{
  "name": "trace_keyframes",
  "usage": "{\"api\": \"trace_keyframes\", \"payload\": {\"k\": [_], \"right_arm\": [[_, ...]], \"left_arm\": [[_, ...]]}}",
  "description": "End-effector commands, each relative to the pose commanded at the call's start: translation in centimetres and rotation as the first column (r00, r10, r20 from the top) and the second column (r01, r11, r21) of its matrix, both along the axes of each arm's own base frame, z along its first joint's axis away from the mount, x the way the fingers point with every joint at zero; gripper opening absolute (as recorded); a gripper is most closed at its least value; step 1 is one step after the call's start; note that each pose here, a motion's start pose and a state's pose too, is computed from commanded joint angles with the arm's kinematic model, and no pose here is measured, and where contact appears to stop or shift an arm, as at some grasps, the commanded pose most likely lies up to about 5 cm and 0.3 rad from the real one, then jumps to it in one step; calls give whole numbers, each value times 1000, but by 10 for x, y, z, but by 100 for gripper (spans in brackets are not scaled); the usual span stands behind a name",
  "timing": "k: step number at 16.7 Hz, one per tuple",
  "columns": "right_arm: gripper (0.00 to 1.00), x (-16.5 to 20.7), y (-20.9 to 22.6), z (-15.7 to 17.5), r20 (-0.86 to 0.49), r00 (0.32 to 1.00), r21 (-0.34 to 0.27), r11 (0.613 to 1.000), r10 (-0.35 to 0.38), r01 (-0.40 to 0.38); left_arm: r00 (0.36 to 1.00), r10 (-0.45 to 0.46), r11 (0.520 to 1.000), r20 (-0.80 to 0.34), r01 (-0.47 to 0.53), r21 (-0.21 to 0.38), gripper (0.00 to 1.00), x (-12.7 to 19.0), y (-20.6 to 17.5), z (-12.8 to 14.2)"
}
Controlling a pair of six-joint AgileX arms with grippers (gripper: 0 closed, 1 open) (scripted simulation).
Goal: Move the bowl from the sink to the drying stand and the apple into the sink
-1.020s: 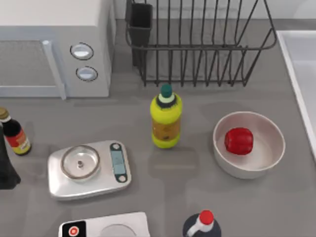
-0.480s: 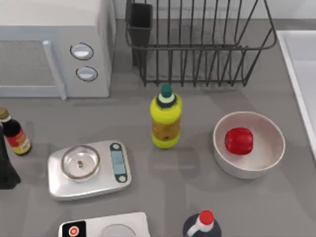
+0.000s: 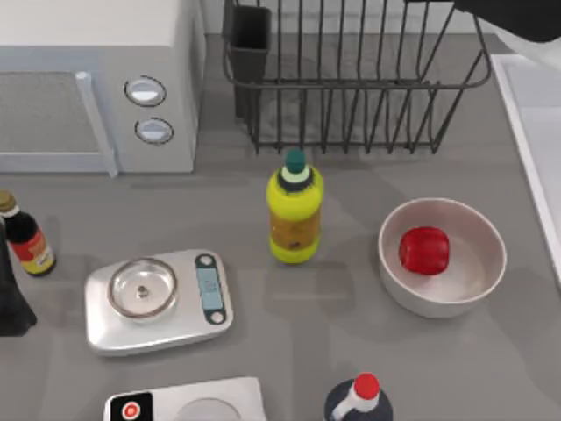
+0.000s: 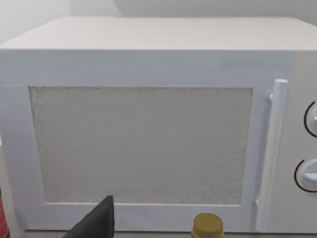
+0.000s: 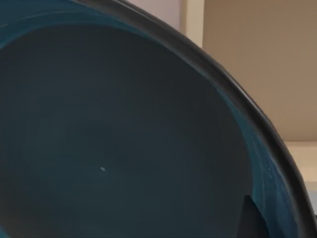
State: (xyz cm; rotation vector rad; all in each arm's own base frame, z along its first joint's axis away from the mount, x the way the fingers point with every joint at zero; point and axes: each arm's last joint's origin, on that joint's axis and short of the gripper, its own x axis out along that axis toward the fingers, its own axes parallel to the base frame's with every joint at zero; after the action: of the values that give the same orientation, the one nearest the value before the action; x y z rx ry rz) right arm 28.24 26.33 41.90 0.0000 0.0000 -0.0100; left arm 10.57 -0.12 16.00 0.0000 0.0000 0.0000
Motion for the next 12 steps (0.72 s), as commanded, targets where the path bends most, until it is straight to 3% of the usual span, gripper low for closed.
{"api": "trace_keyframes", "payload": {"k": [5, 8, 12], "right_arm": [[0, 6, 1, -7, -9, 1000, -8, 1000, -1, 1], [0, 30, 10, -42, -29, 1000, -28, 1000, -3, 3], [0, 61, 17, -94, 4, 1000, 4, 1000, -2, 2]], "left_arm": [[1000, 0, 1000, 0, 0, 0, 100, 0, 0, 0], [1000, 0, 1000, 0, 0, 0, 100, 0, 0, 0], [1000, 0, 1000, 0, 0, 0, 100, 0, 0, 0]]}}
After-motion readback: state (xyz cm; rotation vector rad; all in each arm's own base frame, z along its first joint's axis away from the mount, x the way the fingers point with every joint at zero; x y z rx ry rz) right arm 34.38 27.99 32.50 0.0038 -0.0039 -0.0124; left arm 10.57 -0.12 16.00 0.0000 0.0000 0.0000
